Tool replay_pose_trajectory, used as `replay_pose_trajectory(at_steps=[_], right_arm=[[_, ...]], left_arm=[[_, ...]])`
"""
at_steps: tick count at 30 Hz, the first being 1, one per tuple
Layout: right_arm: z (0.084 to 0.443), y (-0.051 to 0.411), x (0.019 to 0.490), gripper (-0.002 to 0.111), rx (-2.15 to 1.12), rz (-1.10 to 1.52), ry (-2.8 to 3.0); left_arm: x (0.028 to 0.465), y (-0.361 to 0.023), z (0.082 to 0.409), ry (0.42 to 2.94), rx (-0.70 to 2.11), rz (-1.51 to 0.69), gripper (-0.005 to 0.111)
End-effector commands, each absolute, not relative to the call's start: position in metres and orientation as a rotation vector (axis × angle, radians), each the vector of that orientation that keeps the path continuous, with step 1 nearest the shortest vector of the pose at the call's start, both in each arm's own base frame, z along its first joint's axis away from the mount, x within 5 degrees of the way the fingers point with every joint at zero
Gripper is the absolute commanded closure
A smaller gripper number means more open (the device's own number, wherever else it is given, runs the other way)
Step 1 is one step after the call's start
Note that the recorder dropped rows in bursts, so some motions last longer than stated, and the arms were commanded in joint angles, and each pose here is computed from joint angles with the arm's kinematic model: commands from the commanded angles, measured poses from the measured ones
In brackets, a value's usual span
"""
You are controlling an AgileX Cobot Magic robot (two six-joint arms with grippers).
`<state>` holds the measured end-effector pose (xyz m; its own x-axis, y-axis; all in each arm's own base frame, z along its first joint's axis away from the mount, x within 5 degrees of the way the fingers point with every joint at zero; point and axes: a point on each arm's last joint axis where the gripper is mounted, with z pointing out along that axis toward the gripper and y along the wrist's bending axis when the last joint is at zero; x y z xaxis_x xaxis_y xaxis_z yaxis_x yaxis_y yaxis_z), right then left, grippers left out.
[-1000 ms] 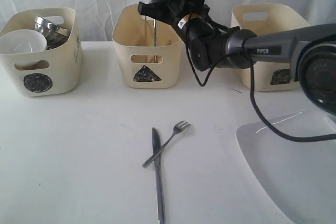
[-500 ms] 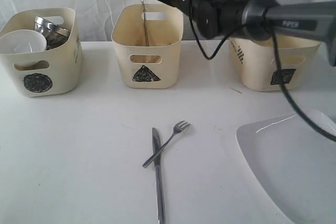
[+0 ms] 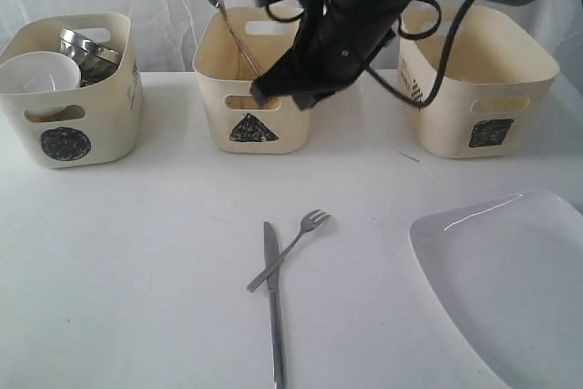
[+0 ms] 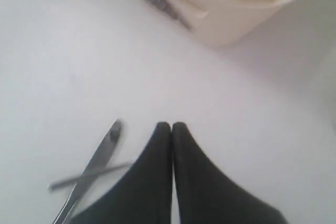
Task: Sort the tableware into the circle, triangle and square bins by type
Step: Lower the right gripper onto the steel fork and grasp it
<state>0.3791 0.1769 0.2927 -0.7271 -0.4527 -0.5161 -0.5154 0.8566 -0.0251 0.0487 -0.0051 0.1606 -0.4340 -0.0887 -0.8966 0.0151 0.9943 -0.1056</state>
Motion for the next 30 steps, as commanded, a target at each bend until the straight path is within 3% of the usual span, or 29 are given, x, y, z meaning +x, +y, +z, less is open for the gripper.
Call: replay_pose_trajectory(at_steps=[1, 6, 9, 12, 20, 26, 30], right_arm=[[0.254, 0.202, 0.327, 0.108, -0.721, 0.171, 2.817], [0.202, 0.213, 0.306, 0.108, -0.613, 0.192, 2.863], [0.192, 0.214, 0.306, 0.108, -0.445, 0.218, 2.900], [0.193, 0.215, 0.307, 0.100, -0.452, 0.221, 2.892], [0.195, 0.221, 0.318, 0.043, -0.422, 0.282, 2.775], [0.170, 0.215, 0.336, 0.047, 0.234, 0.344, 2.805], [0.155, 0.212, 0.339, 0.051, 0.267, 0.311, 2.838]], left_arm=[[0.047, -0.006, 0.157, 2.048, -0.052, -0.128, 0.107], [0.047, -0.006, 0.157, 2.048, -0.052, -0.128, 0.107], [0.047, -0.006, 0.157, 2.048, -0.052, -0.128, 0.107], [0.047, -0.006, 0.157, 2.048, -0.052, -0.128, 0.107], [0.047, -0.006, 0.157, 2.048, -0.052, -0.128, 0.107], [0.047, -0.006, 0.157, 2.048, -0.052, -0.128, 0.107], [0.047, -0.006, 0.157, 2.048, -0.052, -0.128, 0.107]])
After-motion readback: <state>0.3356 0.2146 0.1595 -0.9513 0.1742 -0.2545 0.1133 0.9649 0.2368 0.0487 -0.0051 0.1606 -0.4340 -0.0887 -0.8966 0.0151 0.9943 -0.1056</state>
